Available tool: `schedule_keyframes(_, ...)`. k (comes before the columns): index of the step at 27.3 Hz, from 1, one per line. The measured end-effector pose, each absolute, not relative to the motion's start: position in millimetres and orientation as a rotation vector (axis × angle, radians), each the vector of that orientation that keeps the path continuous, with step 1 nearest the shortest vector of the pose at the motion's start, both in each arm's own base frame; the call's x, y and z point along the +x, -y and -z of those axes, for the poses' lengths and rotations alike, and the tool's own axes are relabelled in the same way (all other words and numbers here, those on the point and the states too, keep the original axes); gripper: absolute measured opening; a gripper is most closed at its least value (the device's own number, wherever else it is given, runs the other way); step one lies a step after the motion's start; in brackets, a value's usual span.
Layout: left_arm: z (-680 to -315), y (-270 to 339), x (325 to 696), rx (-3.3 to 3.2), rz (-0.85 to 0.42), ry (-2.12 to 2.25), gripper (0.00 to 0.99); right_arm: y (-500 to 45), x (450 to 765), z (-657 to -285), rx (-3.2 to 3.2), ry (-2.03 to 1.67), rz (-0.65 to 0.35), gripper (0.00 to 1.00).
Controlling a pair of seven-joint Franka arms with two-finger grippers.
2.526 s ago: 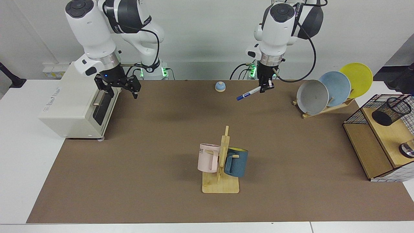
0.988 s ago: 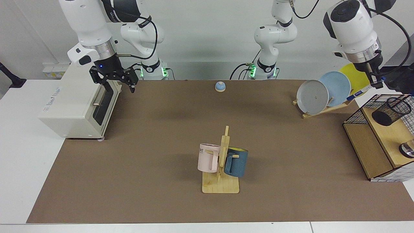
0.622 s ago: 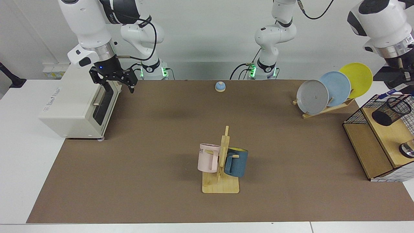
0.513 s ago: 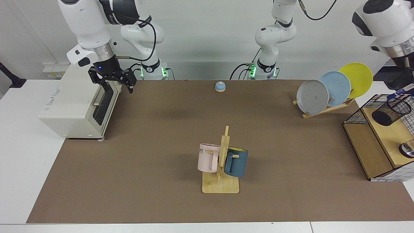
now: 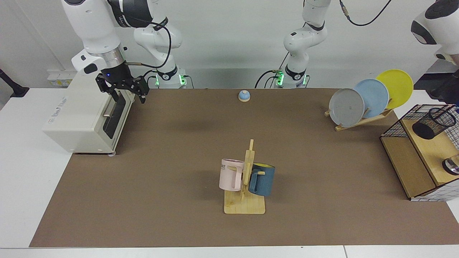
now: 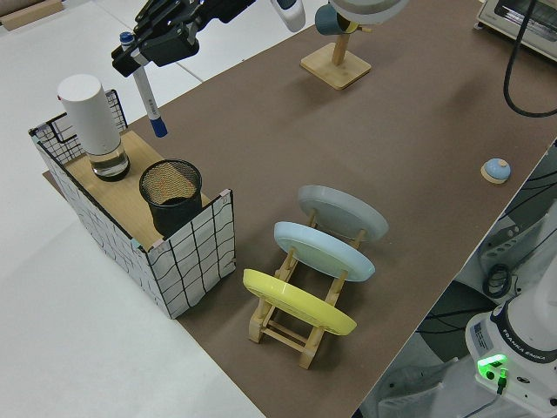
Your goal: Put markers into pen holder
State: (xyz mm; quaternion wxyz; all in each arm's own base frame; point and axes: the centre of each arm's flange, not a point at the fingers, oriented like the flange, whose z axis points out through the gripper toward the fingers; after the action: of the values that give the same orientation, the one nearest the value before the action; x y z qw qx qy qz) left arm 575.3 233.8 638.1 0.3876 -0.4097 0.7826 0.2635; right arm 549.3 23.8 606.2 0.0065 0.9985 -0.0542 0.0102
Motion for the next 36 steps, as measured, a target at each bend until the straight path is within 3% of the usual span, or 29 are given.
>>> schedule_keyframes(36,-566.0,-247.7,588.6,-1.045,-0.641,-2.096,0.163,-23.9,549.1,-606.4,3.124,0.170,-0.033,1.00)
